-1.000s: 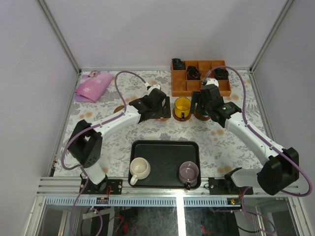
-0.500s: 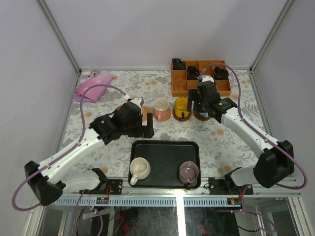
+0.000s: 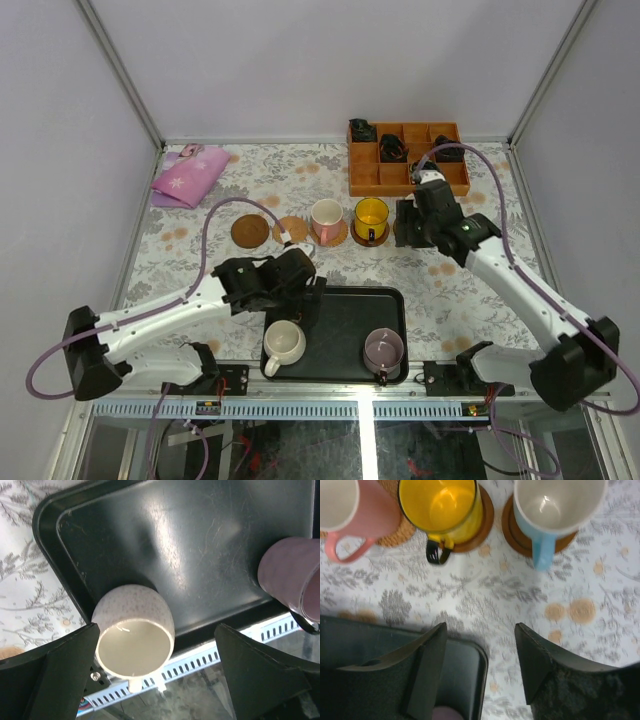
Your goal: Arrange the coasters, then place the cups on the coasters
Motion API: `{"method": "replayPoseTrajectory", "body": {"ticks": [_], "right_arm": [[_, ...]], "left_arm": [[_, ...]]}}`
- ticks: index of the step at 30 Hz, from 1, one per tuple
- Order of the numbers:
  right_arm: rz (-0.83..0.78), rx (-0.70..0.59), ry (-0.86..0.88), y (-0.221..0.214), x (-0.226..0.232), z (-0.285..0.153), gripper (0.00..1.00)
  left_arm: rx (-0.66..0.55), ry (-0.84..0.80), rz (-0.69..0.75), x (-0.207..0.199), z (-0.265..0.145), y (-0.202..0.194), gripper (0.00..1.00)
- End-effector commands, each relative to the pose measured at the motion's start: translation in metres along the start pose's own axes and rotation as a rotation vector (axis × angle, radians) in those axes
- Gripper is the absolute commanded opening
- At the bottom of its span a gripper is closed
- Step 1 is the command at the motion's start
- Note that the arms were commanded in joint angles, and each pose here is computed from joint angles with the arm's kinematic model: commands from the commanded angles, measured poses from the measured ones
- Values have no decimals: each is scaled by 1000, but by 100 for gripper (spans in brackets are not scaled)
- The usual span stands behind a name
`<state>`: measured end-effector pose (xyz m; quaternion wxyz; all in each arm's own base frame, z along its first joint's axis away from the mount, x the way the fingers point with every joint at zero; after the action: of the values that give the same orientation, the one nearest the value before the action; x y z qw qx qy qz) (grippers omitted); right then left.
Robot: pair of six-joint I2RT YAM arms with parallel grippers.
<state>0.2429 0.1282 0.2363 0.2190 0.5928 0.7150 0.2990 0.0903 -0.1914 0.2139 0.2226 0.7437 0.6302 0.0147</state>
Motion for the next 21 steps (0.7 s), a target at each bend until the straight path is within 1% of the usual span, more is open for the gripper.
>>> {"method": "replayPoseTrajectory", "body": {"ticks": [1, 3, 5, 8, 10, 11, 12, 15, 17, 19, 21], "right_arm": [[0, 68, -24, -28, -15, -42, 60], [26, 84, 7, -39, -16, -58, 56], [44, 98, 83, -50, -13, -73, 54], [38, 175, 215, -65, -6, -87, 49], [26, 209, 286, -74, -4, -97, 49], [20, 216, 316, -77, -3, -102, 50], [11, 228, 346, -80, -3, -106, 53], [-6, 296, 438, -92, 1, -111, 67], [-13, 338, 487, -100, 3, -111, 70], [-18, 357, 507, -106, 4, -111, 78], [-20, 363, 525, -110, 5, -112, 80]], "left_arm": [[-107, -40, 117, -18, 11, 23, 100], [-116, -36, 151, -24, 17, 31, 100], [-136, -40, 171, -31, 22, 38, 100], [-198, -58, 174, -43, 25, 52, 100], [-228, -41, 159, -47, 27, 61, 100], [-243, -29, 136, -49, 28, 66, 100], [-260, -23, 107, -50, 29, 71, 100], [-309, -37, -12, -49, 29, 86, 100], [-346, -64, -97, -46, 27, 95, 100], [-383, -79, -156, -40, 25, 103, 100], [-406, -76, -182, -35, 22, 108, 100]]}}
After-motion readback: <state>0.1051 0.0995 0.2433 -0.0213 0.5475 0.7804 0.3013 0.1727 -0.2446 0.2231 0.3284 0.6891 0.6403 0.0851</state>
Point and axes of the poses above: each gripper's point midway between its finger pads, its own z axis out along the fingers, its own x axis along the line the jaws close on, y = z × x, the point moved 9 cm from there along -z, back along the fingers, and after that the axes turned 7 degrees about -z, right-handed, at the moved point
